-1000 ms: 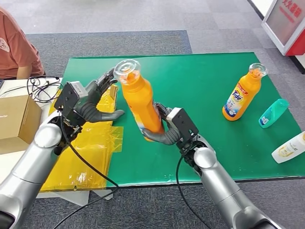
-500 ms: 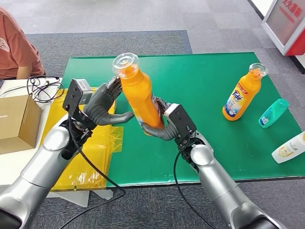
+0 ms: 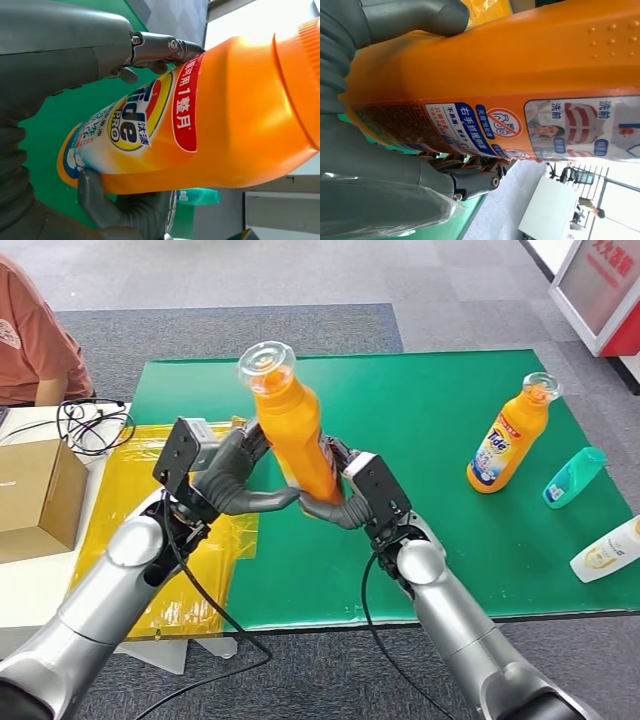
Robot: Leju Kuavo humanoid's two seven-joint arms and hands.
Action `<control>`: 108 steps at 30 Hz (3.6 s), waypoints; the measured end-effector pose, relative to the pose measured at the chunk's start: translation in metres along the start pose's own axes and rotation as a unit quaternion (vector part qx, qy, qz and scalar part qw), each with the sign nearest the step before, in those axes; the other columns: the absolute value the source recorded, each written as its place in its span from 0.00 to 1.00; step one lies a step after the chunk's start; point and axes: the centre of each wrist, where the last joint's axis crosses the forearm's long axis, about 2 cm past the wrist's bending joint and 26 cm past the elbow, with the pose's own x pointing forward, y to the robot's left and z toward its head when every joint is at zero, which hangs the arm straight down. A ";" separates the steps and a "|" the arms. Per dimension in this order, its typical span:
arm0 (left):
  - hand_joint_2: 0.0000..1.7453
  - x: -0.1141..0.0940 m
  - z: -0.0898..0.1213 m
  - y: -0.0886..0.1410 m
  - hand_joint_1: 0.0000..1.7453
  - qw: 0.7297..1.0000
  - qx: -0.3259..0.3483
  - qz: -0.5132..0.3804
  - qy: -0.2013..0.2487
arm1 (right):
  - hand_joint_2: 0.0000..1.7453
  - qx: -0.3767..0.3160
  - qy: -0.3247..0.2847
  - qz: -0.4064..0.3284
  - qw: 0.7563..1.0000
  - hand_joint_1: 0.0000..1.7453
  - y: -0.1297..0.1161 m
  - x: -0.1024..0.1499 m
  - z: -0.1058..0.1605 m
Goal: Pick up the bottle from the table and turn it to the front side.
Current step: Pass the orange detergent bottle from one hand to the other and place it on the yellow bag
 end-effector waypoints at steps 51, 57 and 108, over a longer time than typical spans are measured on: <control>1.00 0.014 -0.013 0.004 1.00 0.995 0.008 -0.101 0.005 | 1.00 0.053 -0.042 0.061 0.996 1.00 0.021 0.015 0.006; 1.00 0.014 -0.012 0.005 1.00 0.995 0.010 -0.100 0.005 | 1.00 0.057 -0.042 0.061 0.996 1.00 0.024 0.014 0.007; 1.00 0.024 0.072 0.094 1.00 0.861 0.040 -0.486 0.143 | 1.00 -0.123 0.061 0.112 0.984 0.00 -0.060 -0.022 0.059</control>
